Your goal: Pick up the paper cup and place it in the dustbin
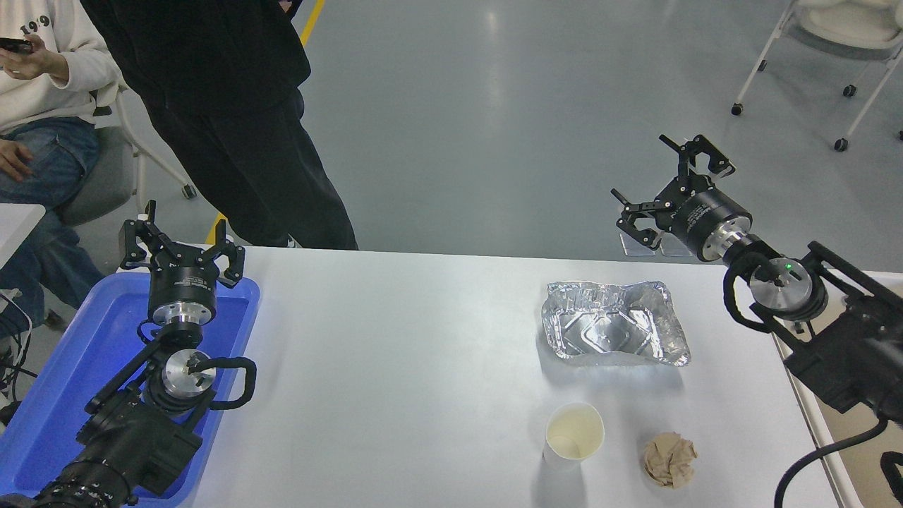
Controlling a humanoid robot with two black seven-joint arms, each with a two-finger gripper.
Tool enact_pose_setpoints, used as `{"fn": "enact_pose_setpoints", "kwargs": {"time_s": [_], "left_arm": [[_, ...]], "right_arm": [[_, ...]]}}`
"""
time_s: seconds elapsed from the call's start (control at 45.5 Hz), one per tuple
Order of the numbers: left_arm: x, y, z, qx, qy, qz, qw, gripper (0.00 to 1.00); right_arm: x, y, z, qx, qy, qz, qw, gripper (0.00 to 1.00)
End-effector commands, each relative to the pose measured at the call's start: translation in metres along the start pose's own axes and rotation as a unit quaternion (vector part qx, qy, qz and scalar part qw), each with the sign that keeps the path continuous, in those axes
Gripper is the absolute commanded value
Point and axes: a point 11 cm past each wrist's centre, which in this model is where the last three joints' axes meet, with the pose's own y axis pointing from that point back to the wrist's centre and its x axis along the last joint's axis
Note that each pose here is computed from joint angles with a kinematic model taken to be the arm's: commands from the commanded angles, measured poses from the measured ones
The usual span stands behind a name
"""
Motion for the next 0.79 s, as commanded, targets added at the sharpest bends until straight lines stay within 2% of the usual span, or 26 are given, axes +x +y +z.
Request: {"fn": "enact_pose_setpoints", "kwargs": {"time_s": [0.0, 0.176, 0.418, 0.637, 0.769], "left_arm": [[0.0, 0.0, 0.0, 0.0, 0.0, 0.0, 1.0, 0.99], [0.0, 0.0, 0.0, 0.001, 0.0, 0.0, 1.0, 0.99], [0.0, 0.0, 0.0, 0.001, 0.0, 0.0, 1.0, 0.99], [0.0, 0.0, 0.0, 0.001, 0.0, 0.0, 1.0, 0.99], [0.0, 0.0, 0.0, 0.001, 0.0, 0.0, 1.0, 0.99]], "right_arm": [[-0.005, 0.011, -0.02, -0.041, 0.114, 0.002, 0.993, 1.0], [-0.006, 0.023, -0.056, -0.083, 0.236, 0.018, 0.968, 1.0], [-0.035, 0.042, -0.086, -0.171, 0.411, 0.014, 0.895, 1.0], [-0.077, 0.059, -0.086, -0.218, 0.493, -0.027, 0.842, 1.0], [-0.112, 0.066, -0.078, -0.24, 0.557, -0.069, 0.792, 1.0]]}}
